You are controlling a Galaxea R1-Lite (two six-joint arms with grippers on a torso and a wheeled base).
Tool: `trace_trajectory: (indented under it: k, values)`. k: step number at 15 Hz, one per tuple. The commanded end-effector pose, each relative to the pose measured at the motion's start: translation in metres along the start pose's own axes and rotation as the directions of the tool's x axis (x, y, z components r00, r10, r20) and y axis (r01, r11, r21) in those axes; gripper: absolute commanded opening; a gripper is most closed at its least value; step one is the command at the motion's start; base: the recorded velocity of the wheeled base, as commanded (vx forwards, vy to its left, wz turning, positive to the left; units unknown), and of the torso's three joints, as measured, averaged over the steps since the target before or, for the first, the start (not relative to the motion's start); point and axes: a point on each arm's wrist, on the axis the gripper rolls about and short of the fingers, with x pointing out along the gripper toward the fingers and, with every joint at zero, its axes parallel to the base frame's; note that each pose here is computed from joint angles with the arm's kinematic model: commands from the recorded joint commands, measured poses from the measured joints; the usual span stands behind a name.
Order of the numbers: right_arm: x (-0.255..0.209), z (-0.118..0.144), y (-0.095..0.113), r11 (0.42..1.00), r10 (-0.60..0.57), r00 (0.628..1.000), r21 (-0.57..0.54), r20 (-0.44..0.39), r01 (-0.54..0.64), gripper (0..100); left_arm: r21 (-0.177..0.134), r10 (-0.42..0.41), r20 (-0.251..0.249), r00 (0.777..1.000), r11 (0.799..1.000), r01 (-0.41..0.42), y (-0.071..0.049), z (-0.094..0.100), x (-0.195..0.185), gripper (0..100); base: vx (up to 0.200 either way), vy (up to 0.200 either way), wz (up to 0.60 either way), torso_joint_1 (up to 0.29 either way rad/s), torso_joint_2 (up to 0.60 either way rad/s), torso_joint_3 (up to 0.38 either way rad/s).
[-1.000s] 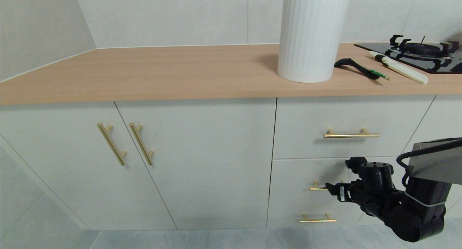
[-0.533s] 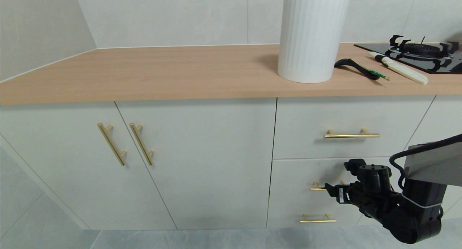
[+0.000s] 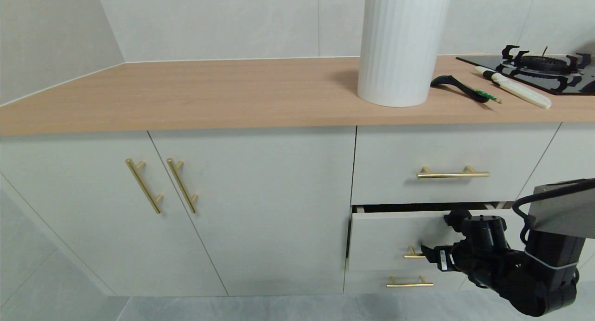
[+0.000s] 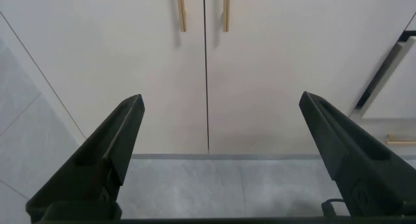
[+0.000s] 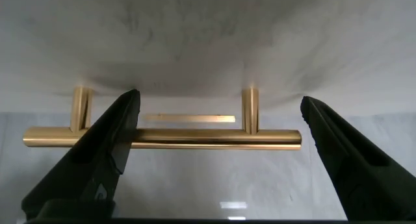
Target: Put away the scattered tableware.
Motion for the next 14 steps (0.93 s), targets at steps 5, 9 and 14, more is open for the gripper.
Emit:
trace_trajectory:
  k: [5, 9, 14]
  values:
    - [-0.160, 0.075, 0.001, 0.982, 0.170, 0.978, -0.064, -0.117, -0.179, 100, 0.000, 0.001, -0.001, 1.000, 1.000, -0.001, 0.000, 0.000, 0.000, 100, 0.000, 0.000, 0.00, 0.000, 0.00, 0.000]
    - [-0.183, 0.088, 0.000, 0.980, 0.189, 0.980, -0.058, -0.056, -0.192, 100, 0.000, 0.001, -0.001, 1.000, 1.000, -0.001, 0.000, 0.000, 0.000, 100, 0.000, 0.000, 0.00, 0.000, 0.00, 0.000]
    - [-0.126, 0.072, 0.011, 0.991, 0.124, 0.992, -0.038, -0.032, -0.125, 100, 0.000, 0.001, -0.001, 1.000, 1.000, -0.001, 0.000, 0.000, 0.000, 100, 0.000, 0.000, 0.00, 0.000, 0.00, 0.000]
